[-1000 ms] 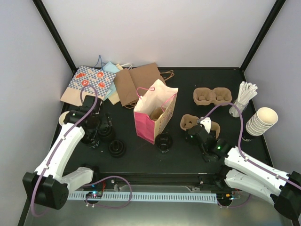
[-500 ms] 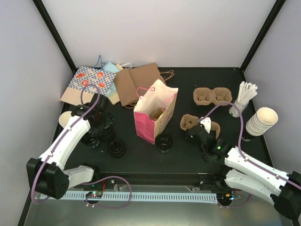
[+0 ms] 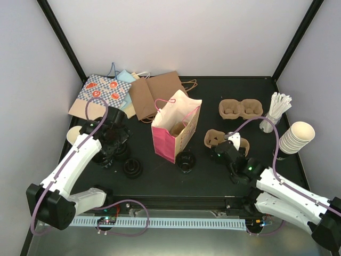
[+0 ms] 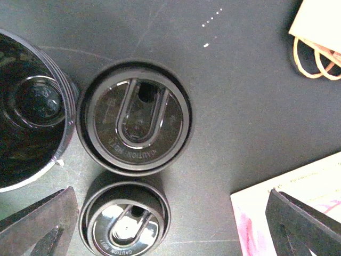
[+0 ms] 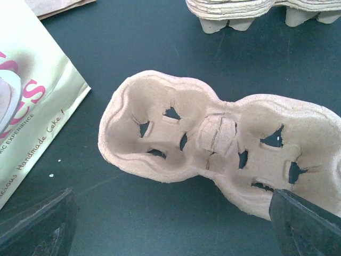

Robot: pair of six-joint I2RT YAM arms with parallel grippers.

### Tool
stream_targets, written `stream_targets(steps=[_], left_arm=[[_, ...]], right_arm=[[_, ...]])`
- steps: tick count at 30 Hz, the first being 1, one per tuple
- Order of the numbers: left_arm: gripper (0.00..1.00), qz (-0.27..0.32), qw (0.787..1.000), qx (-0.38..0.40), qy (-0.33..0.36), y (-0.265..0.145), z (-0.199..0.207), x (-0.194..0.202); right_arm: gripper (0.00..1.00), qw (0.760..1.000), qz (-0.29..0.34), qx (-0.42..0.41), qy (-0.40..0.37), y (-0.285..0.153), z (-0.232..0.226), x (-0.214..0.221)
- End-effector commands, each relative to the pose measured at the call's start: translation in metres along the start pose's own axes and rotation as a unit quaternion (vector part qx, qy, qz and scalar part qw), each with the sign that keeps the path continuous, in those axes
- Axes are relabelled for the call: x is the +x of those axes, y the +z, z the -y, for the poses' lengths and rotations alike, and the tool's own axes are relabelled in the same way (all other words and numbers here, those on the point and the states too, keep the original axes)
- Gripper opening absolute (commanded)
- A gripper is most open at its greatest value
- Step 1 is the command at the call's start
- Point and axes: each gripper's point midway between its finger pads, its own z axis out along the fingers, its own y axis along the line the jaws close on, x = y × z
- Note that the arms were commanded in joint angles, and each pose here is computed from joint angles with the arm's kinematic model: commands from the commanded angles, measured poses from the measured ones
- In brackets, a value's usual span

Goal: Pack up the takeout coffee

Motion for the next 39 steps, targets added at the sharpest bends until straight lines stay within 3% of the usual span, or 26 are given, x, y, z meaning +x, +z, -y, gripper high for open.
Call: stream_targets(steps=[1, 9, 21, 39], left_arm=[[0.99, -0.008, 0.999, 0.007, -0.037, -0.001, 0.007, 0.012], [0.99, -0.008, 0.995, -0.073, -0.069, 0.008, -0.008, 0.024], [0.99, -0.018, 0.991, -0.108, -0.076, 0.031, -0.003, 0.036], [0.99, 0.035, 0.987, -0.128, -0.096, 0.036, -0.006, 0.000]], right_arm=[[1.00, 1.000, 0.017, -0.006, 0.011, -0.003, -0.001, -0.008], [1.00, 1.000, 0.022, -0.013, 0.014, -0.005, -0.001, -0.009], [1.00, 0.999, 0.022, -0.020, 0.013, -0.006, -0.003, -0.009], [1.00, 0.999, 0.024, -0.024, 0.013, -0.006, -0.004, -0.009]])
